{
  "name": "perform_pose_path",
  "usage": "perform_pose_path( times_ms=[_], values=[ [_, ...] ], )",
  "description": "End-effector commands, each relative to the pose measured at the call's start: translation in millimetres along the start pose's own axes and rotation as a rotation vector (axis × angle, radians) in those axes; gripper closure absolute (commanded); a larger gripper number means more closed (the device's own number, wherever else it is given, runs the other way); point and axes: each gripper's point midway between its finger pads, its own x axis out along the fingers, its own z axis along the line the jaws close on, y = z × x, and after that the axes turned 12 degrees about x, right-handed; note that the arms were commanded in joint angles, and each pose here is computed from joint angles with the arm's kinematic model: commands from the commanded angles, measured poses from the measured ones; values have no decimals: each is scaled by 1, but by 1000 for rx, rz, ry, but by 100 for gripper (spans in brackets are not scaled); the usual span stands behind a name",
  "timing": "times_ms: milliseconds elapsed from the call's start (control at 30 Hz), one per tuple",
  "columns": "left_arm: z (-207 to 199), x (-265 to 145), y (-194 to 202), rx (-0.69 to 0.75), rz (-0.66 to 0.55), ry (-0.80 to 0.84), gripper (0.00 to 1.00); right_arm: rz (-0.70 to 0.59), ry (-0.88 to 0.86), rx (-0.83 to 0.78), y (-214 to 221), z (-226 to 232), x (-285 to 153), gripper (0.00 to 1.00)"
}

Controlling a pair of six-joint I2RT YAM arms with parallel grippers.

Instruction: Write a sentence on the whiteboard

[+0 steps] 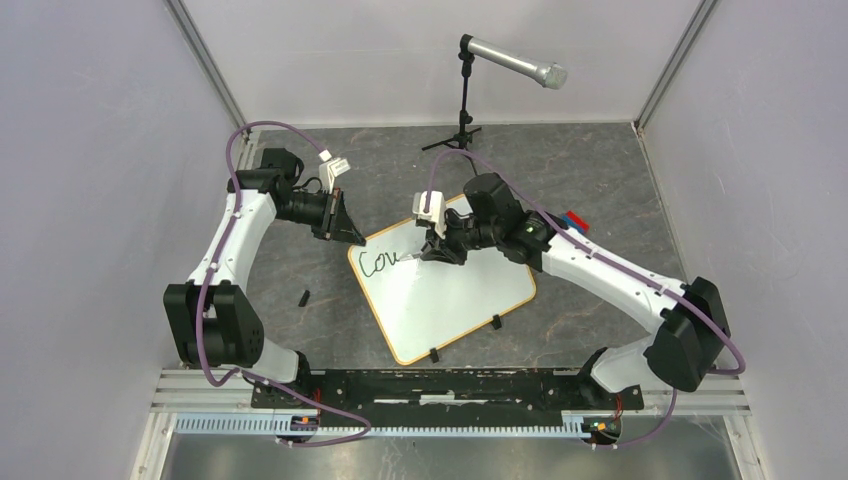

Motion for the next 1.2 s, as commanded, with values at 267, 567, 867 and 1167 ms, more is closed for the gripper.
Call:
perform_pose_path(
  times_ms=[267,567,867,1167],
  values=[
    [4,-4,0,49,11,-49,98,-34,55,-50,-23,-5,-24,100],
    [3,-4,-1,54,11,-52,98,-53,66,-52,-31,-12,-20,100],
    [2,-5,-1,57,11,-53,98,-61,67,-58,-39,-16,-17,100],
    [3,-5,-2,58,11,-54,98,-40,60,-47,-32,-19,-8,100]
  ],
)
